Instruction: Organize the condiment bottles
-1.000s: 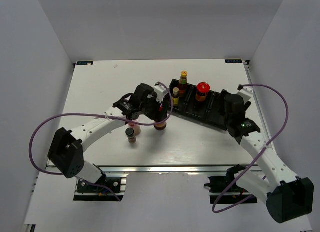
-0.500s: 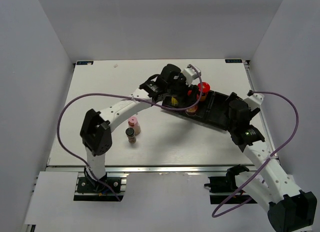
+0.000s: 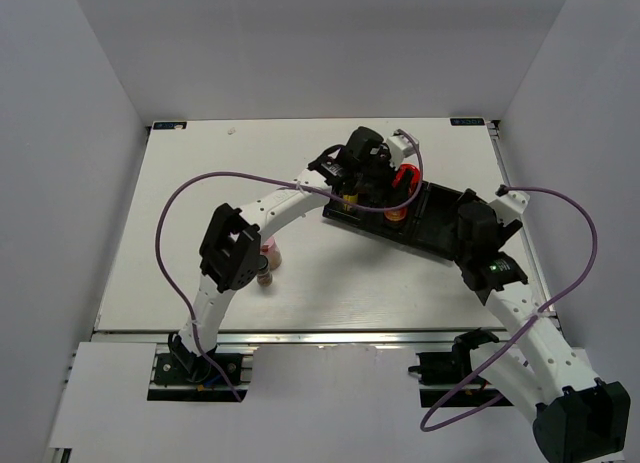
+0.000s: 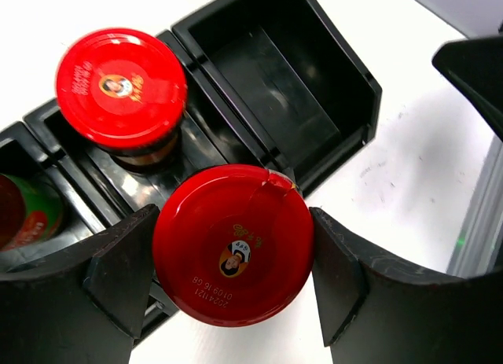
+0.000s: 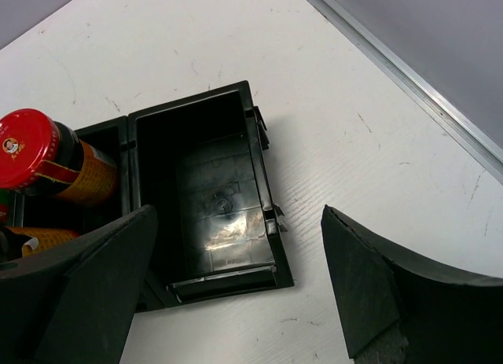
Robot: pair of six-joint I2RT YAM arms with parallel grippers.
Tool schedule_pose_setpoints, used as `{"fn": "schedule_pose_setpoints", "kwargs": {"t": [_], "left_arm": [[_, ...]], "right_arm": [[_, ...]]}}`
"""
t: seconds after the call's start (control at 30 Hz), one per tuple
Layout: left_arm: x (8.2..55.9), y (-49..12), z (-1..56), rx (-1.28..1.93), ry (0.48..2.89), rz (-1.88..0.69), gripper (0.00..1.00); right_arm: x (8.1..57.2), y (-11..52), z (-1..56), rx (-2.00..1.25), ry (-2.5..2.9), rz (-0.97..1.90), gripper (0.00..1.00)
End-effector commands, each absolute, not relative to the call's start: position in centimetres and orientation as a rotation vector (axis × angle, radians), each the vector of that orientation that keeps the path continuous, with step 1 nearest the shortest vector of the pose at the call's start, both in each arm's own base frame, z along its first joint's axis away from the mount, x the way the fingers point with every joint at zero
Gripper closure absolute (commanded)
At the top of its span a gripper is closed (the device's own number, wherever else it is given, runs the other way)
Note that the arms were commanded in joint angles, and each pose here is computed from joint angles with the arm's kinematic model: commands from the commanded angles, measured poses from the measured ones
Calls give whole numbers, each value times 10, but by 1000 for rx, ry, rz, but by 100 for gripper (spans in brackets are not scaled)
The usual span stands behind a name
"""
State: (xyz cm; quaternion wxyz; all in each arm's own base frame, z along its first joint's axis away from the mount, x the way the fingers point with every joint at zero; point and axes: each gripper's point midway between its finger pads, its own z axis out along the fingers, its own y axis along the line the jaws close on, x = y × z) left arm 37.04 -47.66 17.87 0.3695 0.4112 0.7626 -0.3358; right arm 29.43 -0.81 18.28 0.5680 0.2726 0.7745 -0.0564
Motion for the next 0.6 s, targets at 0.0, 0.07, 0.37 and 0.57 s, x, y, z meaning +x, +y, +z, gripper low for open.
{"fn": "schedule_pose_setpoints", "kwargs": {"t": [0.0, 0.07, 0.37, 0.57], "left_arm": [[386, -489, 265, 972, 1721, -895, 75], [389, -490, 263, 962, 1719, -894, 75], [399, -496, 237, 939, 1744, -879, 68], [403, -494, 214, 930, 1784, -846, 58]], "right_arm": [[296, -12, 189, 662, 1780, -133, 11], [296, -12, 187, 660, 1786, -138, 11], [294, -15, 180, 660, 1798, -158, 11], [295, -14, 178, 648, 1803, -151, 11]]}}
